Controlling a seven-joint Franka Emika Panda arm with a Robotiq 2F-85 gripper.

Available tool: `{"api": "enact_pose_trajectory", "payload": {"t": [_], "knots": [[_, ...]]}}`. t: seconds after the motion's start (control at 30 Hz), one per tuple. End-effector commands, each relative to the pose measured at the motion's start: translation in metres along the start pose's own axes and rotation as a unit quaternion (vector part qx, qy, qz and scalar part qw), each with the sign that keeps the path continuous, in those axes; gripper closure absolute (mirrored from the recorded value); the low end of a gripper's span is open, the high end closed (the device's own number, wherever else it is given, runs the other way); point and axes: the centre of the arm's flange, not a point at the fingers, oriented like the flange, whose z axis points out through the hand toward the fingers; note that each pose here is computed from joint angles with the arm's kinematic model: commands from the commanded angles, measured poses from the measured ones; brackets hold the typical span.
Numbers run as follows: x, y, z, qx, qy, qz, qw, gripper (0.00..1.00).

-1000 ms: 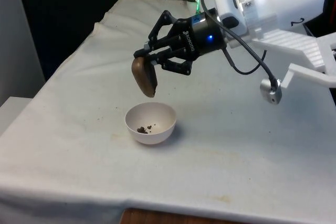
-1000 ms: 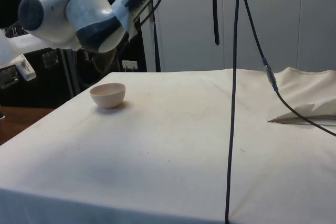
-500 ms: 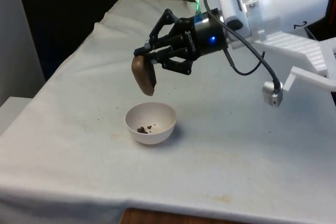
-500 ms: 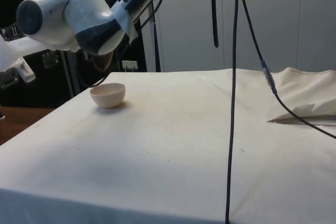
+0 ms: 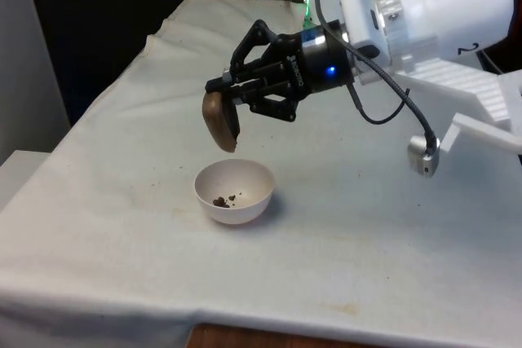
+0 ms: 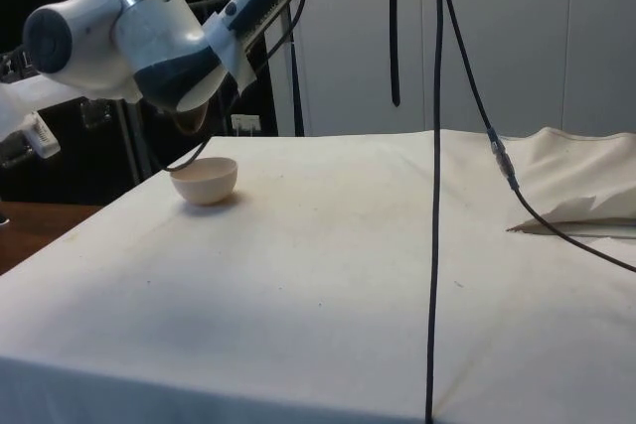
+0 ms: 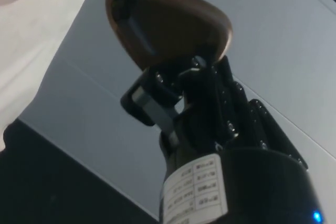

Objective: Pour the coffee beans from the cup into the bowl.

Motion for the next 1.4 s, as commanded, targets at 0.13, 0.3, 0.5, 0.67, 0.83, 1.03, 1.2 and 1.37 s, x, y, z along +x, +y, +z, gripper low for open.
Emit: {"api": "enact_pose_trajectory", "payload": {"t": [0.13, 0.3, 0.5, 0.67, 0.83, 1.03, 1.2, 1.37], "knots": [[-0.002, -0.001, -0.004, -0.011, -0.003, -0.004, 0.99993, 0.98], [-0.002, 0.001, -0.005, -0.019, -0.005, -0.003, 0.99980, 0.98], [-0.002, 0.002, -0.008, -0.030, -0.006, 0.001, 0.99954, 0.98], [-0.003, 0.001, -0.013, -0.041, -0.005, 0.007, 0.99913, 0.98], [-0.003, 0.000, -0.017, -0.049, -0.004, 0.008, 0.99876, 0.98], [-0.004, -0.002, -0.023, -0.062, -0.004, 0.008, 0.99806, 0.98], [-0.005, -0.008, -0.026, -0.068, -0.003, 0.006, 0.99765, 0.98], [-0.006, -0.009, -0.026, -0.077, -0.001, 0.006, 0.99702, 0.98]]}}
